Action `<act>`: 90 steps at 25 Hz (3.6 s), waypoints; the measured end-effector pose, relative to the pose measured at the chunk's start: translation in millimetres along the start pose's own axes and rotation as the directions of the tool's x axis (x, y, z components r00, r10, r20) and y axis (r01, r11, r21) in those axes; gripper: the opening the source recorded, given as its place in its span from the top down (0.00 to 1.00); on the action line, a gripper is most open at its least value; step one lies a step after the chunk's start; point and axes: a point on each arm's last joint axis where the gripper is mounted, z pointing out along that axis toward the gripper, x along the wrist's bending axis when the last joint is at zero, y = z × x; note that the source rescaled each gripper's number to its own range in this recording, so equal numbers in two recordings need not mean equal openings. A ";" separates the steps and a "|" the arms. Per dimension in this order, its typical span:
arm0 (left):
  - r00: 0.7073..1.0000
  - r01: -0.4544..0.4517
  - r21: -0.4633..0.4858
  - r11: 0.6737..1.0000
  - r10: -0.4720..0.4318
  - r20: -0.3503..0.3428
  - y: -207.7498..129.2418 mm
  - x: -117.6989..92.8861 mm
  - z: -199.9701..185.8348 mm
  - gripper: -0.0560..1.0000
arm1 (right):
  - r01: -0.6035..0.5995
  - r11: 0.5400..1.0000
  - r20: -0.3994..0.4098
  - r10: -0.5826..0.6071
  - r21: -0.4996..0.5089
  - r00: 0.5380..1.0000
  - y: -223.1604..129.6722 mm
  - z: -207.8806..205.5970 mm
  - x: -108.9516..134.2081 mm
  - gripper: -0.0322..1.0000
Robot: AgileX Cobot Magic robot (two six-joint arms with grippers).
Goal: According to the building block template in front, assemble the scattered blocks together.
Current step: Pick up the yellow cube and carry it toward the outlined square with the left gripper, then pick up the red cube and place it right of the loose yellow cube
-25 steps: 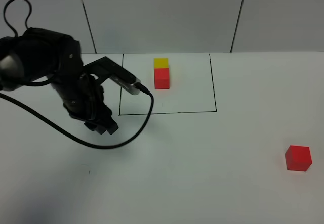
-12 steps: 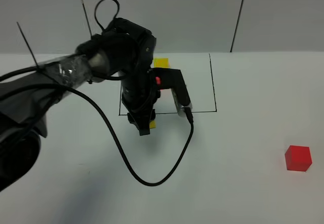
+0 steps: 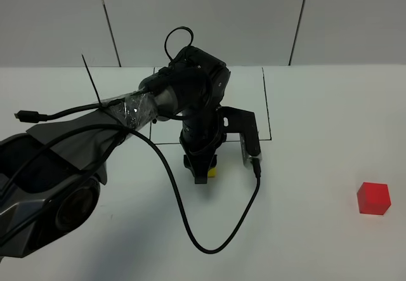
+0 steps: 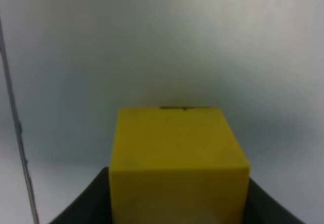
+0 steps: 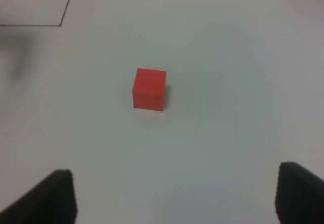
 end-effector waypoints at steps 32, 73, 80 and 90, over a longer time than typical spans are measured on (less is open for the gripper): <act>1.000 -0.029 0.009 1.000 0.029 0.009 1.1 0.4 10.0 0.76 | 0.000 1.000 0.000 0.000 0.000 1.000 0.0 0.0 0.0 0.35; 0.403 0.887 -0.261 0.380 -0.914 0.039 -253.7 82.4 -137.7 0.19 | 0.000 1.000 0.000 0.000 0.000 1.000 0.0 0.0 0.0 0.35; 0.243 0.922 -0.316 0.223 -0.970 0.025 -322.7 52.4 -166.6 0.21 | 0.000 1.000 0.000 0.000 0.000 1.000 0.0 0.0 0.0 0.35; 0.137 0.912 -0.384 0.142 -0.990 -0.041 -337.2 -30.0 -209.9 0.23 | 0.000 1.000 0.000 0.000 0.000 1.000 0.0 0.0 0.0 0.35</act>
